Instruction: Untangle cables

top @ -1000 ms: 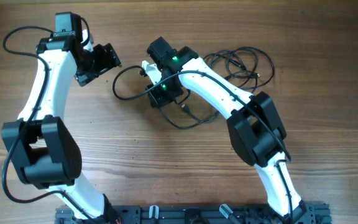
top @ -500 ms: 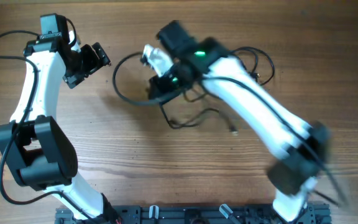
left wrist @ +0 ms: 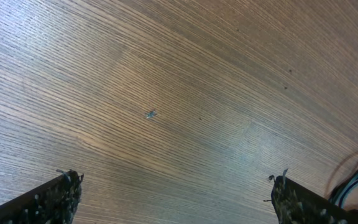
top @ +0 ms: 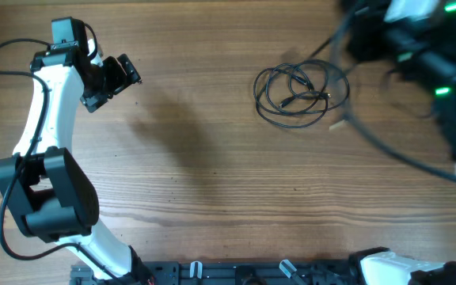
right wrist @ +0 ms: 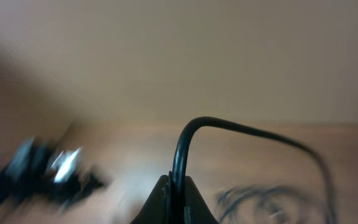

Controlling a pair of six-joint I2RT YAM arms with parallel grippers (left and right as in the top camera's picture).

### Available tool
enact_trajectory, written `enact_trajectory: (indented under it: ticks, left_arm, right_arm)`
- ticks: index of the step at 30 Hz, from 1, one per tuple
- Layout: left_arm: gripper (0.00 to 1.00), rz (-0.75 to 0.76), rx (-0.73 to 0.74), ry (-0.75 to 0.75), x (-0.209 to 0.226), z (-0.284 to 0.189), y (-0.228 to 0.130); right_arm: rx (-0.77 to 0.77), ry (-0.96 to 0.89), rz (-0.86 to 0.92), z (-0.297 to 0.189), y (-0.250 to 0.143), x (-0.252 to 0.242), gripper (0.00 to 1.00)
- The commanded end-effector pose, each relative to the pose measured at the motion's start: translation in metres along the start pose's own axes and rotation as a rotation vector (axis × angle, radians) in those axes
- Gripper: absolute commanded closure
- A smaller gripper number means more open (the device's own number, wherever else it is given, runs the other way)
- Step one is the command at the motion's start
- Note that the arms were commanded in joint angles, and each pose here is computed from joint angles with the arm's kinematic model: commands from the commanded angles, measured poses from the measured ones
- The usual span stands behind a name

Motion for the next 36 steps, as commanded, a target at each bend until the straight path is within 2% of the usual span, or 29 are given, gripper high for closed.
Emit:
enact_trajectory:
  ticks: [1, 4, 8, 12, 17, 26, 27, 28, 29, 30, 36]
  left_arm:
    - [0.00, -0.003, 0.001, -0.002, 0.000, 0.001, 0.001]
    - [0.00, -0.005, 0.013, 0.002, 0.001, 0.001, -0.001]
    - [0.00, -0.009, 0.031, 0.000, 0.001, 0.001, -0.005]
    - [0.00, -0.011, 0.044, -0.021, -0.003, 0.000, -0.008]
    - [0.00, -0.012, 0.053, -0.037, -0.005, 0.000, -0.010]
    - [0.00, -0.013, 0.058, -0.036, -0.005, 0.000, -0.011]
    - [0.00, -0.014, 0.058, -0.035, -0.005, 0.000, -0.011]
    - [0.00, -0.013, 0.059, -0.035, -0.005, 0.000, -0.011]
    - [0.00, -0.013, 0.059, -0.035, -0.005, 0.000, -0.011]
    - [0.00, -0.013, 0.060, -0.035, -0.005, 0.000, -0.011]
    - [0.00, -0.009, 0.057, -0.029, -0.004, 0.000, -0.011]
  right_arm:
    - [-0.181, -0.228, 0.051, -0.008, 0.057, -0.074, 0.96]
    - [-0.257, -0.372, 0.109, -0.006, 0.084, -0.152, 0.96]
    - [-0.225, -0.459, 0.187, 0.010, 0.084, -0.242, 0.96]
    - [-0.158, -0.570, 0.280, 0.030, 0.061, -0.335, 0.96]
    - [-0.108, -0.708, 0.375, 0.038, 0.029, -0.421, 0.96]
    - [0.062, -0.911, 0.487, 0.059, -0.055, -0.516, 0.96]
    - [0.082, -0.916, 0.497, 0.063, -0.065, -0.523, 0.92]
    - [0.098, -0.918, 0.504, 0.067, -0.072, -0.527, 0.80]
    - [0.109, -0.917, 0.510, 0.070, -0.076, -0.529, 0.49]
    - [0.125, -0.907, 0.520, 0.071, -0.081, -0.528, 0.02]
    - [0.132, -0.804, 0.529, 0.073, -0.069, -0.501, 0.00]
Point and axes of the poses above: each gripper's point midway between its finger pads, its own z axis out along the fingers, its own x axis along the line the jaws close on, y = z × x, the point moved 1 cm from there along -z, back along the fingers, and after that the axes turned 6 degrees about z, right-handed, at the moved point
